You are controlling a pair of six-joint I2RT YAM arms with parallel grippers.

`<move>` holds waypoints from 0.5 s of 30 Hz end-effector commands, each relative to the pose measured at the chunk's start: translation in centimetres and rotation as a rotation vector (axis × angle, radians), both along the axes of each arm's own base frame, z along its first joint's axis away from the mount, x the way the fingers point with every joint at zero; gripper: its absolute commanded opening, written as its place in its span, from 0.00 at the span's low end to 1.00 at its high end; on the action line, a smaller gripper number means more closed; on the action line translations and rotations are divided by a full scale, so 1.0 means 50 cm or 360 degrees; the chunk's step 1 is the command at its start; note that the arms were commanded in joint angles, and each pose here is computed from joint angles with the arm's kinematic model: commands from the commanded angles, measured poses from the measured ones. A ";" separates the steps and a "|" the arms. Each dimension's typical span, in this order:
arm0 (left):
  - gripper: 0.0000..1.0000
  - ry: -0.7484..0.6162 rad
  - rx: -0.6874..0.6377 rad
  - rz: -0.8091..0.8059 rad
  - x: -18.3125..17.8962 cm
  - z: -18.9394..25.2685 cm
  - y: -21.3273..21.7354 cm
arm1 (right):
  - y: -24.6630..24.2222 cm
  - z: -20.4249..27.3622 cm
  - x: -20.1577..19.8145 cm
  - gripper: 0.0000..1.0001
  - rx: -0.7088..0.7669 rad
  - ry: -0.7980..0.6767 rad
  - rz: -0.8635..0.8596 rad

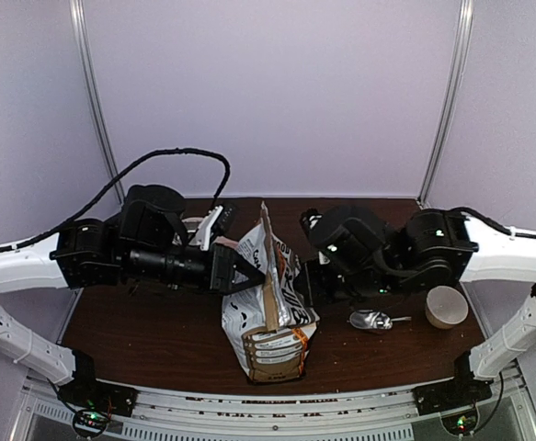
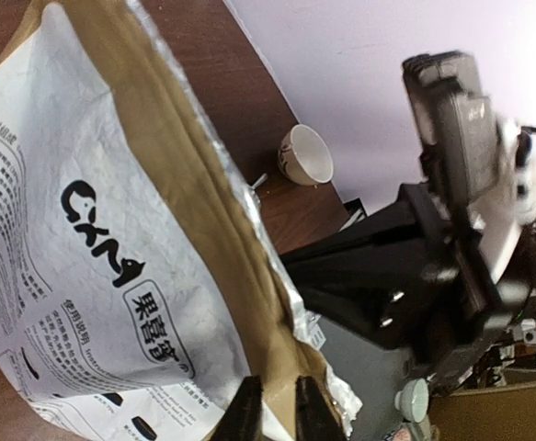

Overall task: Serve the pet food
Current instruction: Open the pet food bag at the center of the board.

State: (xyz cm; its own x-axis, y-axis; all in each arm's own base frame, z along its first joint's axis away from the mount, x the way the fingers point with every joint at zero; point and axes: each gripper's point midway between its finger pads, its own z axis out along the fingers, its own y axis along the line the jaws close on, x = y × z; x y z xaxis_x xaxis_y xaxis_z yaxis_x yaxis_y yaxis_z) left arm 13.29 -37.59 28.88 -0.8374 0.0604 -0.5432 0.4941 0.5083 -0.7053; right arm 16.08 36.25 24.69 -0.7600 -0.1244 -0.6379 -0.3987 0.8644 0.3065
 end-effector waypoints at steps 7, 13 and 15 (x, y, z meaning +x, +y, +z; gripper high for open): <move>0.50 -0.0159 -0.0138 0.0025 0.008 0.087 0.017 | -0.006 0.166 -0.054 0.37 0.0679 0.0065 0.0235; 0.57 -0.0146 -0.0134 0.0019 0.006 0.083 0.018 | 0.038 0.144 -0.068 0.39 0.0648 0.0142 0.0340; 0.57 -0.0142 -0.0134 0.0023 0.006 0.081 0.020 | 0.047 0.127 -0.071 0.38 0.0620 0.0174 0.0354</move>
